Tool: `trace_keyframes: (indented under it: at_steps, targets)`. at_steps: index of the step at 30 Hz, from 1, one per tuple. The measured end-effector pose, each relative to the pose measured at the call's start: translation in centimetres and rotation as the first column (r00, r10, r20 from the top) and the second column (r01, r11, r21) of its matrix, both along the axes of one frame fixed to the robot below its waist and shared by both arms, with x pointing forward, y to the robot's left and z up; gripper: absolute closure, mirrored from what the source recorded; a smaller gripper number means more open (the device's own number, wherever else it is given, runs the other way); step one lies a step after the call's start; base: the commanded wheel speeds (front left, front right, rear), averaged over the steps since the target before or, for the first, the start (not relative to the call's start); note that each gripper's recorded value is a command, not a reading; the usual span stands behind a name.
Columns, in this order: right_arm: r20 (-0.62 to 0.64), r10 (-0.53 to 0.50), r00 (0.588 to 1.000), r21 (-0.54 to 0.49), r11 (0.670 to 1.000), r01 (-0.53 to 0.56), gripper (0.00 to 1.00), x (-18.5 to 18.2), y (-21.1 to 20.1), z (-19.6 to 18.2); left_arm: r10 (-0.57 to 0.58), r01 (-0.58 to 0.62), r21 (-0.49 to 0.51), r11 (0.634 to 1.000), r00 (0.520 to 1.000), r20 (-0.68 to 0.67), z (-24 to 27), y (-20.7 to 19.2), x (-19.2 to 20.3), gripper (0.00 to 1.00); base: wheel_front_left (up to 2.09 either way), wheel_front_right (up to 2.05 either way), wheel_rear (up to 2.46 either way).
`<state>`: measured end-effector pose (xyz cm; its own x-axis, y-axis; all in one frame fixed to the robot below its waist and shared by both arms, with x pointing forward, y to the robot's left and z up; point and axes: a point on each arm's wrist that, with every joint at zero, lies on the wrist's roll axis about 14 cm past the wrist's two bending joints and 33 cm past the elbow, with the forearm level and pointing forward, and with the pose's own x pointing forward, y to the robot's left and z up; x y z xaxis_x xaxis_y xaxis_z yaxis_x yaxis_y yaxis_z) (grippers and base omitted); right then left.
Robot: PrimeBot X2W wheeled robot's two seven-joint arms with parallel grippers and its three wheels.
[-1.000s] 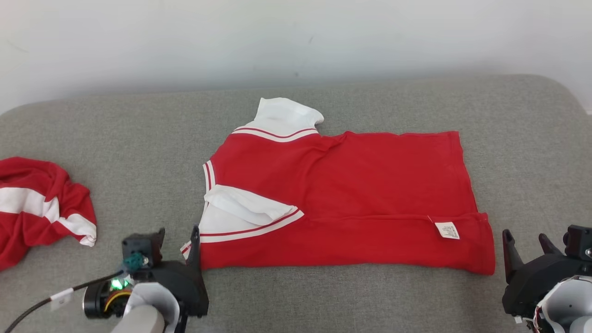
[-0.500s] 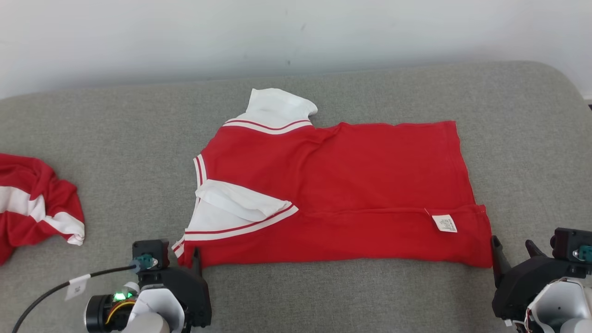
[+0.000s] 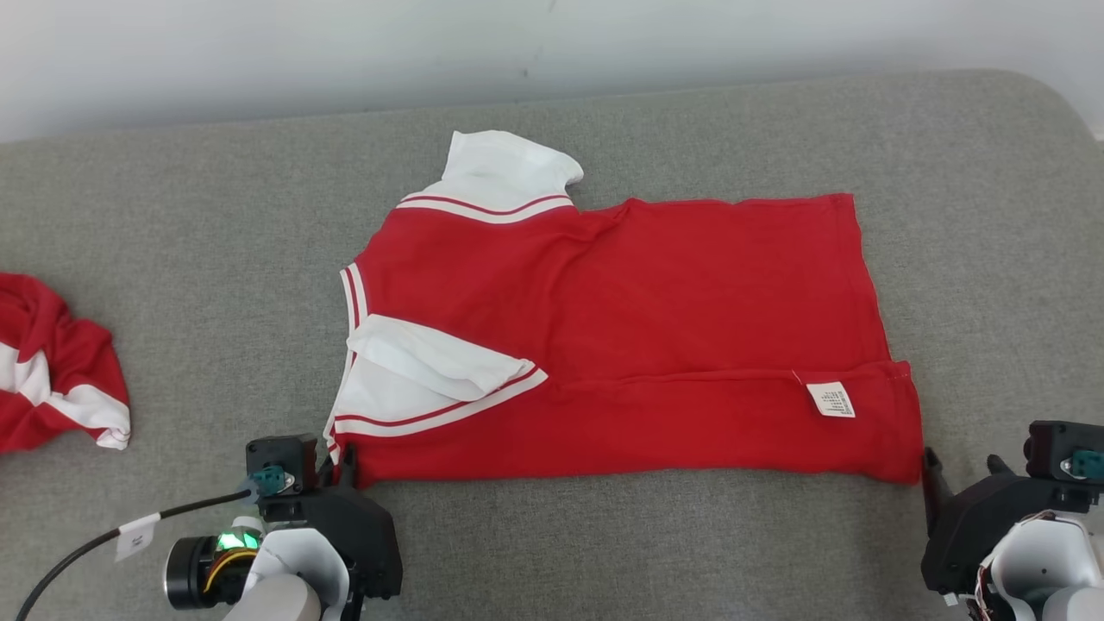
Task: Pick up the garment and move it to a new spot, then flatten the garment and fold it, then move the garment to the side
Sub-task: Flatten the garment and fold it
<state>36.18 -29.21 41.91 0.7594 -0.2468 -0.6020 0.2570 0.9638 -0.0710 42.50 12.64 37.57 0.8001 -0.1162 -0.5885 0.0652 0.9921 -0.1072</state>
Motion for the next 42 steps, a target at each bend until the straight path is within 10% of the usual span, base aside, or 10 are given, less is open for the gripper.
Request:
trace_keyframes:
  at_steps: [19, 22, 42]
  targets:
    - [-0.175, 0.081, 0.981, 0.083, 0.994, -0.068, 0.0, 2.0, 3.2, -4.9, 0.012, -0.012, -0.015, 1.0, 1.0, 0.006, -0.2, 0.3, -0.2, 1.0, 0.0, 0.0, 0.0]
    - [-0.187, 0.094, 0.978, 0.089, 0.993, -0.079, 1.0, 2.0, 3.6, -5.1, 0.019, -0.02, -0.022, 1.0, 1.0, -0.001, -0.2, 0.4, -0.3, 1.0, 0.0, 0.0, 0.0]
    - [-0.117, -0.028, 0.993, 0.044, 0.998, 0.034, 1.0, -1.9, -0.2, -1.3, 0.03, -0.038, -0.113, 0.993, 0.997, -0.077, 0.4, -0.6, -7.0, 1.0, 0.0, 0.0, 0.0]
